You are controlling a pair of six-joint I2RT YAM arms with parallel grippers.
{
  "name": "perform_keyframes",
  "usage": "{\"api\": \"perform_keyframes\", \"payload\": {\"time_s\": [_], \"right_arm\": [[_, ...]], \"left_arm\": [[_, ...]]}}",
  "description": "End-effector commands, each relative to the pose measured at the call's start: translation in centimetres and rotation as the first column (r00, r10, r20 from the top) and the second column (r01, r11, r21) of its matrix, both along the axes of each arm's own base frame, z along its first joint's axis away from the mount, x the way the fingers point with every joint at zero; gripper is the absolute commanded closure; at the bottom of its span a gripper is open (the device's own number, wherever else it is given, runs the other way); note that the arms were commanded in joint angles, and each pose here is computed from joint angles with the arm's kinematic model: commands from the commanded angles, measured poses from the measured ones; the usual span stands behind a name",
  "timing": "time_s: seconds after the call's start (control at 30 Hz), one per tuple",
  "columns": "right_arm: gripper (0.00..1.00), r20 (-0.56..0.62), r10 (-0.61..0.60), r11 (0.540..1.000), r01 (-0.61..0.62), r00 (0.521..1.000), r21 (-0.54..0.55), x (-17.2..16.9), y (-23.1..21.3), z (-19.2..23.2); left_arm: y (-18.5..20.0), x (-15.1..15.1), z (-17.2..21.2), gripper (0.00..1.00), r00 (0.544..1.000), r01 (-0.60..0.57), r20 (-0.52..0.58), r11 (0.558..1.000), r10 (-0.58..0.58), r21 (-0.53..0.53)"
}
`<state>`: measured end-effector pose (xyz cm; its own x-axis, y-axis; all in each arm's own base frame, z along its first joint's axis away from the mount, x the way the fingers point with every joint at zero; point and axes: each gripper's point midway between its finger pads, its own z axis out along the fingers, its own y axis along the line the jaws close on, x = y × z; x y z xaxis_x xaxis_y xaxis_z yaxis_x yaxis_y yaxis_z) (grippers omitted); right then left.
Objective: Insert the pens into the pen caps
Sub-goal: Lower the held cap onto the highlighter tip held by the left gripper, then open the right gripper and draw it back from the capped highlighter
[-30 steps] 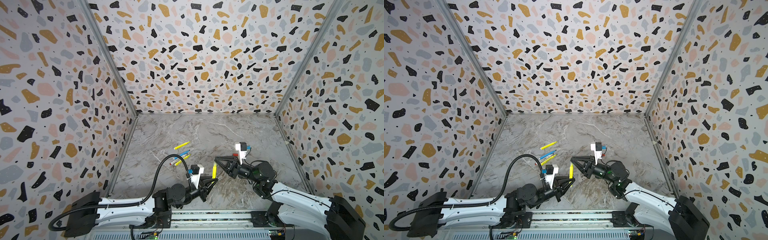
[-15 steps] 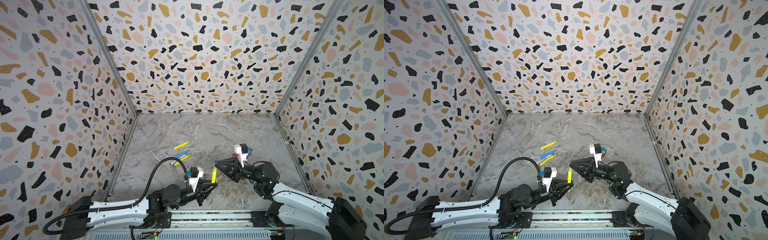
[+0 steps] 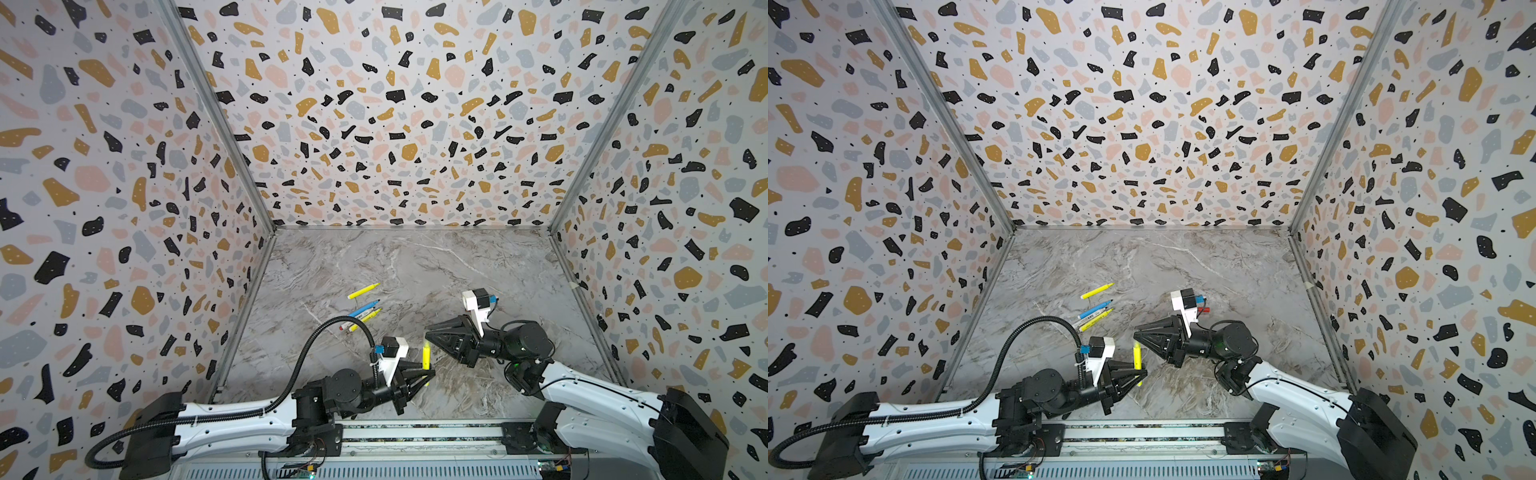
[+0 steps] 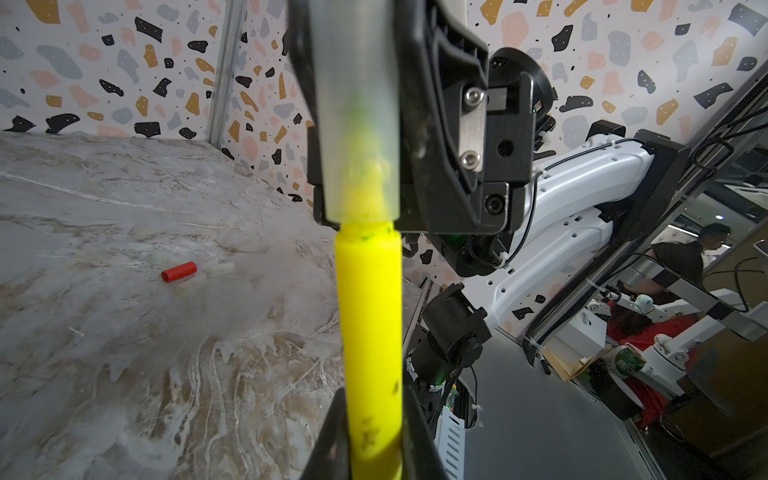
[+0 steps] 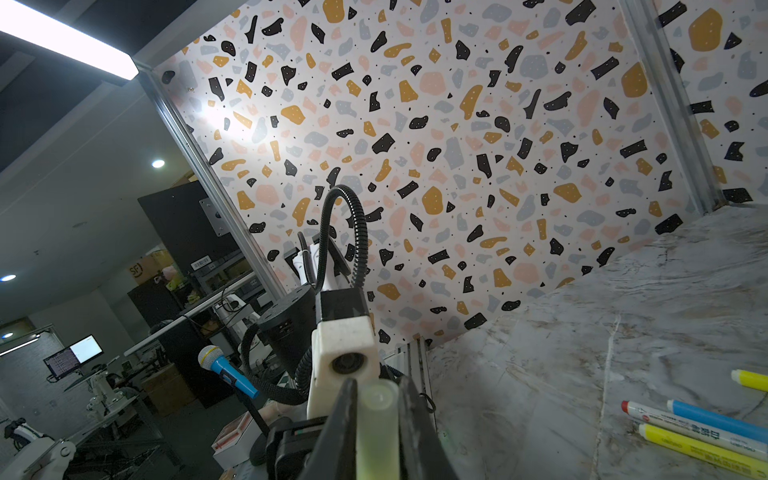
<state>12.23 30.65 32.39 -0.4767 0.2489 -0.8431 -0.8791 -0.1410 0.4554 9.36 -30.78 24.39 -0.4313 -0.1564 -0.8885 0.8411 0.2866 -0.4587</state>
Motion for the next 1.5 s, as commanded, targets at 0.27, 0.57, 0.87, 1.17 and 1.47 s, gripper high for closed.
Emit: {"api": "perform_keyframes", "payload": {"time_s": [0.27, 0.57, 0.87, 1.17, 1.47], "right_arm": [[0.73, -0.024, 0.157, 0.979, -0.159, 0.987, -0.13, -3.1, 1.0, -3.6], [0.42, 0.035, 0.11, 0.988, -0.105, 0.993, -0.115, -3.3, -0.1, -1.5], [0.31, 0.101, -0.17, 0.97, 0.185, 0.98, -0.158, 0.1, -3.0, 2.2], [0.3, 0.149, -0.209, 0.937, 0.242, 0.966, -0.251, 3.0, -1.0, 5.7], [0.32, 0.131, -0.164, 0.948, 0.193, 0.978, -0.254, 3.5, 0.7, 5.8]], "left_arm": [[1.7, -0.2, 10.1, 0.98, 0.993, 0.007, 0.117, 0.949, 0.032, -0.316], [2.1, 0.3, 8.9, 0.98, 0.993, -0.027, 0.101, 0.957, 0.059, -0.289], [1.5, 1.0, 7.3, 0.98, 0.989, -0.07, 0.114, 0.983, 0.091, -0.172], [0.1, 1.4, 5.7, 0.98, 0.991, -0.072, 0.106, 0.992, 0.083, -0.106], [0.1, 1.4, 5.4, 0.98, 0.99, -0.075, 0.109, 0.993, 0.085, -0.09]]}}
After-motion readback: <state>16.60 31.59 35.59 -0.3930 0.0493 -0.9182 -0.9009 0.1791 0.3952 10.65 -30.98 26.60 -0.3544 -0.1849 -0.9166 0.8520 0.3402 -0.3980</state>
